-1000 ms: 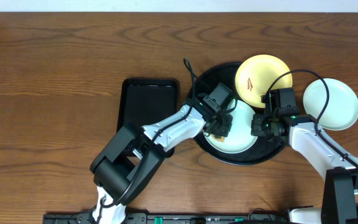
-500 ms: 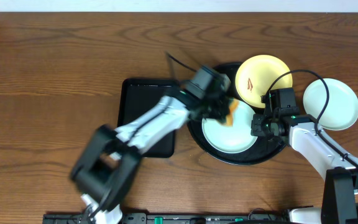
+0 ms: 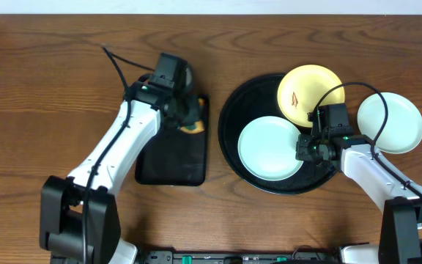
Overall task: Clean dirty plates on tray and stack at the side
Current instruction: 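Carry the sponge back into the black rectangular tray, left gripper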
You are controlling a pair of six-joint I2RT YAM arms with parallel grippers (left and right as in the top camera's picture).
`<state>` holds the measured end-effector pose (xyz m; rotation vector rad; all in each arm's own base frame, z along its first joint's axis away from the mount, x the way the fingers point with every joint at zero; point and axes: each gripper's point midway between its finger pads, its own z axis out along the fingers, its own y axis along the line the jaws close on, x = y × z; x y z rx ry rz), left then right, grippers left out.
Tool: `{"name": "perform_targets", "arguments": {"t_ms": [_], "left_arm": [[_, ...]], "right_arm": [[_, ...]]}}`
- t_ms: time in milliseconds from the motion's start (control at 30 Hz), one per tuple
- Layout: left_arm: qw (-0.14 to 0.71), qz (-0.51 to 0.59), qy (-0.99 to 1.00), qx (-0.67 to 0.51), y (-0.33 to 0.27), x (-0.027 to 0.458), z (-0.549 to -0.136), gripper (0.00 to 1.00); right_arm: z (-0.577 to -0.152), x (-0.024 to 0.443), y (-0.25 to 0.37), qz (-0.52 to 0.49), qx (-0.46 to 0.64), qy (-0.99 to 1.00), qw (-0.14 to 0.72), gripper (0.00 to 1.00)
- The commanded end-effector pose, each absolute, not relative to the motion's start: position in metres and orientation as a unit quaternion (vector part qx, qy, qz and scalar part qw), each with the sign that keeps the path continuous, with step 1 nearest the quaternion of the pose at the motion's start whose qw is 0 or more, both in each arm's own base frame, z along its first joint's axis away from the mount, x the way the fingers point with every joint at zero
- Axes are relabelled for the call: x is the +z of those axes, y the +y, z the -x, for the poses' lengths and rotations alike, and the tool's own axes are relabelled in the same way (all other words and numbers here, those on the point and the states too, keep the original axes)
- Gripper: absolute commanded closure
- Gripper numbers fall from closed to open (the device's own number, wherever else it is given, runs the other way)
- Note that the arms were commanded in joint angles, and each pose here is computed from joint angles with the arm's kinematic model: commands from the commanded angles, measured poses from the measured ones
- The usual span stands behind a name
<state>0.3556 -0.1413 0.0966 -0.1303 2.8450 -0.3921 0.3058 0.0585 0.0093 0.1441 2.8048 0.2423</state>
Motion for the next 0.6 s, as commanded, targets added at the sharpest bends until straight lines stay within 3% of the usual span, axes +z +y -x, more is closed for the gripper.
{"name": "perform_targets", "arguments": {"t_ms": [0,367,400,467,500,567], "left_arm": [[0.119,0.039,0.989,-0.079,-0.122,0.068,-0.349,0.88],[0.098,0.047,0.994,0.000,-0.099,0.022,-0.352,0.88],[0.098,0.047,0.994,0.000,-0.099,0.019,-0.353,0.85],[0.096,0.047,0.994,0.000,-0.099,0.017,-0.354,0.62],[0.096,0.047,0.994,0.001,-0.099,0.017,-0.353,0.46],[0.096,0.047,0.994,0.001,-0.099,0.017,-0.353,0.33]], "right_arm": [[-0.304,0.012,0.062,-0.043,0.089,0.981,0.165,0.94],[-0.304,0.012,0.062,-0.042,0.089,0.981,0.165,0.92],[-0.304,0.012,0.062,-0.043,0.089,0.981,0.165,0.88],[-0.304,0.012,0.062,-0.043,0.089,0.981,0.165,0.75],[-0.304,0.012,0.062,-0.043,0.089,0.981,0.165,0.73],[-0.304,0.012,0.062,-0.043,0.089,0.981,0.165,0.72]]}}
